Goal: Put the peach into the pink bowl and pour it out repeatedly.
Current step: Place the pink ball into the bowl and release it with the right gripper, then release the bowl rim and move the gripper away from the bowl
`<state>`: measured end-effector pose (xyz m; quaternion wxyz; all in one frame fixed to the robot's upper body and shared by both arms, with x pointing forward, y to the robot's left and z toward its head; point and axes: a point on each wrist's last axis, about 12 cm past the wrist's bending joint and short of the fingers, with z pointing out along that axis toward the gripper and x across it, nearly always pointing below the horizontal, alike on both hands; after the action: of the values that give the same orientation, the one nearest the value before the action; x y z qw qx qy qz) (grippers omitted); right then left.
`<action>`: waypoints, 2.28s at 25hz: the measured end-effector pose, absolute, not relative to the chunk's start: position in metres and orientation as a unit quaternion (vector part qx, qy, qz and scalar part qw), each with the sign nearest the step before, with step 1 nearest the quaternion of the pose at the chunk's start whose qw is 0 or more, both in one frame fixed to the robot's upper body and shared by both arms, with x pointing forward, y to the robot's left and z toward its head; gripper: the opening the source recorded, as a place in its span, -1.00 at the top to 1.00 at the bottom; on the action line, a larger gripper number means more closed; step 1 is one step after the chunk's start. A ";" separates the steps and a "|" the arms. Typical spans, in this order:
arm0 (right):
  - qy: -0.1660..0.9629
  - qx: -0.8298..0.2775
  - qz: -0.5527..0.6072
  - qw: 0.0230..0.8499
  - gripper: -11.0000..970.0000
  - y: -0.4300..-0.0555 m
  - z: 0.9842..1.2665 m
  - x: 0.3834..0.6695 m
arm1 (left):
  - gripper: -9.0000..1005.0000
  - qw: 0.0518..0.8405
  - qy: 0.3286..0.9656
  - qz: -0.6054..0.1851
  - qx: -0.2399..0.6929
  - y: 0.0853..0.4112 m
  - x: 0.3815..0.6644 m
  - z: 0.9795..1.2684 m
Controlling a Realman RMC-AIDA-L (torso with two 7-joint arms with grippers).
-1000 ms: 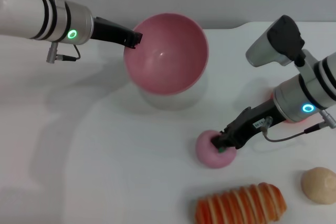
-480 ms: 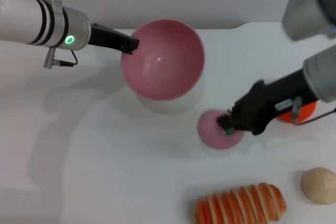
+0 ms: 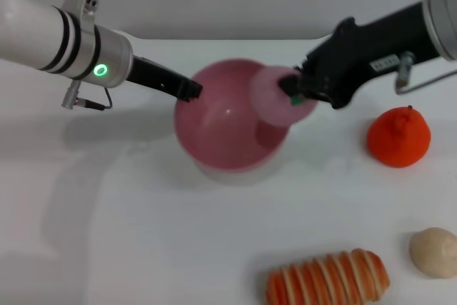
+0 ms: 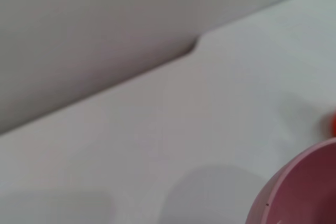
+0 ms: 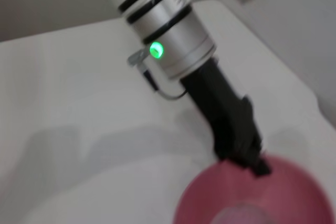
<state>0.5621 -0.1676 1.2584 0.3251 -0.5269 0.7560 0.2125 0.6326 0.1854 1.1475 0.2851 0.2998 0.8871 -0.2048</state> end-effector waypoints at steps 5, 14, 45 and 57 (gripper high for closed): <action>0.754 -0.523 0.214 0.337 0.88 -0.156 1.253 0.572 | 0.88 0.271 0.887 -0.211 0.308 0.182 0.630 1.148; 0.743 -0.542 0.210 0.332 0.75 -0.139 1.231 0.583 | 0.87 0.255 0.888 -0.220 0.314 0.179 0.626 1.148; 0.585 -0.244 0.262 0.728 0.18 -0.306 1.175 0.559 | 0.84 0.157 0.915 -0.142 0.343 0.195 0.614 1.134; 0.592 -0.235 0.265 0.724 0.16 -0.306 1.164 0.558 | 0.83 0.142 0.923 -0.141 0.330 0.195 0.610 1.127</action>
<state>0.5581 -0.3061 1.1640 0.7242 -0.2354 0.5915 0.2652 0.6104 0.1949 1.1273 0.1424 0.3299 0.9225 -0.1410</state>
